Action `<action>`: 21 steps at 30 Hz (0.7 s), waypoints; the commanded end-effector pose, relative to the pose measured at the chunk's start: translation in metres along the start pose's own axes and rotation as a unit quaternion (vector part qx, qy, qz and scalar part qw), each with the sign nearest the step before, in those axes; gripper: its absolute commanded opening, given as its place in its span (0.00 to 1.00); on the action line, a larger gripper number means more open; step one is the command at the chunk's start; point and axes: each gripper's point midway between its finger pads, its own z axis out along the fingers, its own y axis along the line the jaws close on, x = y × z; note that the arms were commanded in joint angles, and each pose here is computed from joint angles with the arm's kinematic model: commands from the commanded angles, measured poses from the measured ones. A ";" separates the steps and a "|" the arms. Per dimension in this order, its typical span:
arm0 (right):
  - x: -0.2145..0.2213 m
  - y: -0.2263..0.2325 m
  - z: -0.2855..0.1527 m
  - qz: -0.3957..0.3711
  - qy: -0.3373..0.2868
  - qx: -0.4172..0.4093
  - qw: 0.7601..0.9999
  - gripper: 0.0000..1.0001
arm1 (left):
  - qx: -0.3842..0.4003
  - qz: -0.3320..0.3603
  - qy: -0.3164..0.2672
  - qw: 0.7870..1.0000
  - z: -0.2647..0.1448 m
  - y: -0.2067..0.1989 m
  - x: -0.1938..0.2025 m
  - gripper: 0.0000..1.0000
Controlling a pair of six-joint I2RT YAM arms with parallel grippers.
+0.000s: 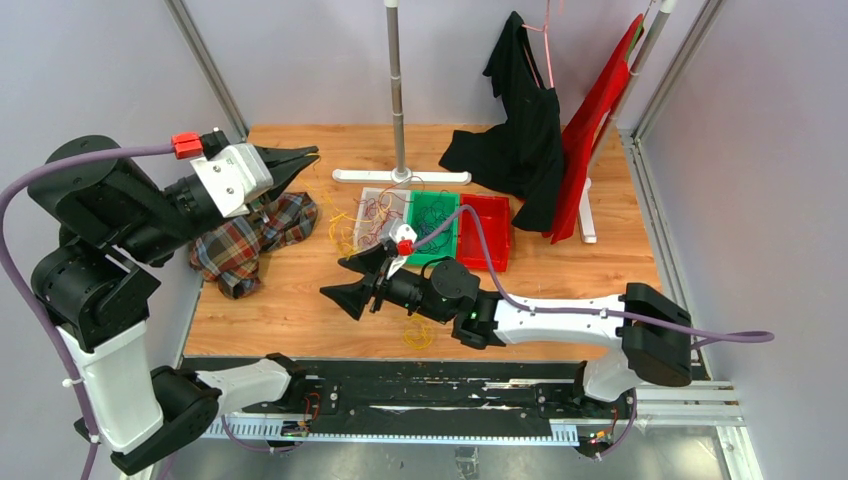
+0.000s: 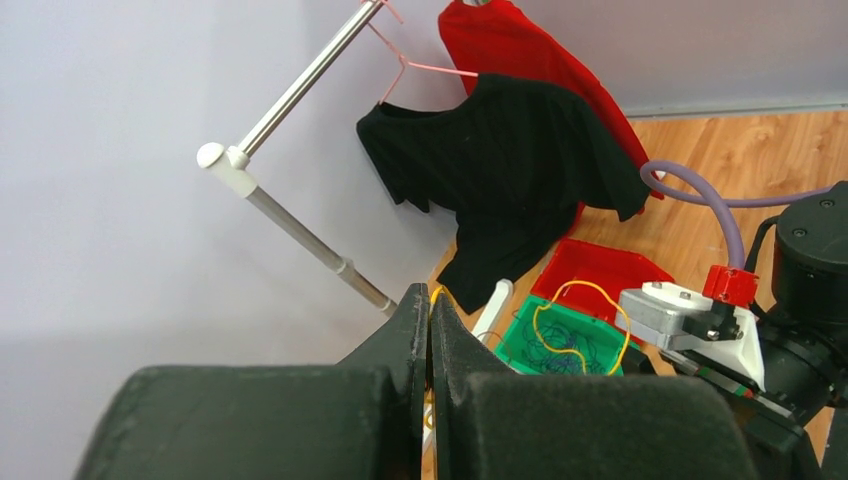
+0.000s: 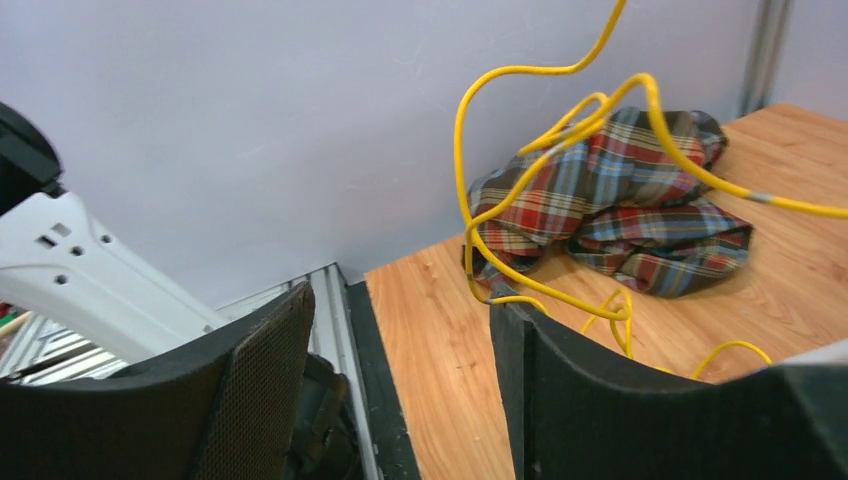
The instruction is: Untangle the cables
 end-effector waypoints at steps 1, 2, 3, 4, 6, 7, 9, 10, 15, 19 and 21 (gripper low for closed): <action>-0.015 -0.018 0.004 -0.029 -0.020 0.046 0.998 0.64 | -0.001 -0.002 -0.024 1.000 -0.005 0.000 -0.015 0.00; -0.016 -0.025 0.000 -0.035 -0.021 0.063 0.997 0.64 | -0.001 -0.002 -0.025 1.000 -0.005 0.001 -0.016 0.00; -0.016 -0.033 -0.004 -0.044 -0.020 0.083 0.995 0.63 | -0.002 -0.001 -0.026 1.000 -0.005 0.001 -0.016 0.00; -0.016 -0.042 -0.010 -0.049 -0.020 0.107 0.993 0.63 | -0.002 -0.001 -0.026 1.000 -0.006 0.001 -0.017 0.00; -0.014 -0.057 -0.023 -0.069 -0.018 0.144 0.987 0.62 | -0.001 -0.001 -0.026 1.000 -0.006 0.000 -0.017 0.00; -0.015 -0.063 -0.029 -0.077 -0.017 0.159 0.984 0.62 | 0.000 -0.002 -0.026 1.000 -0.006 0.000 -0.017 0.00; -0.016 -0.071 -0.039 -0.088 -0.014 0.181 0.979 0.62 | 0.001 -0.003 -0.027 1.000 -0.006 -0.001 -0.017 0.00; -0.016 -0.075 -0.044 -0.093 -0.011 0.192 0.977 0.61 | 0.002 -0.003 -0.027 1.000 -0.006 -0.001 -0.017 0.00; -0.017 -0.084 -0.048 -0.109 0.001 0.218 0.970 0.61 | 0.009 -0.009 -0.030 0.999 -0.004 -0.003 -0.018 0.00; -0.019 -0.087 -0.040 -0.103 -0.007 0.229 0.968 0.61 | 0.013 -0.016 -0.032 0.999 -0.002 -0.004 -0.019 0.00; -0.024 -0.083 -0.031 -0.099 -0.014 0.224 0.970 0.61 | 0.014 -0.018 -0.032 0.999 -0.001 -0.004 -0.018 0.00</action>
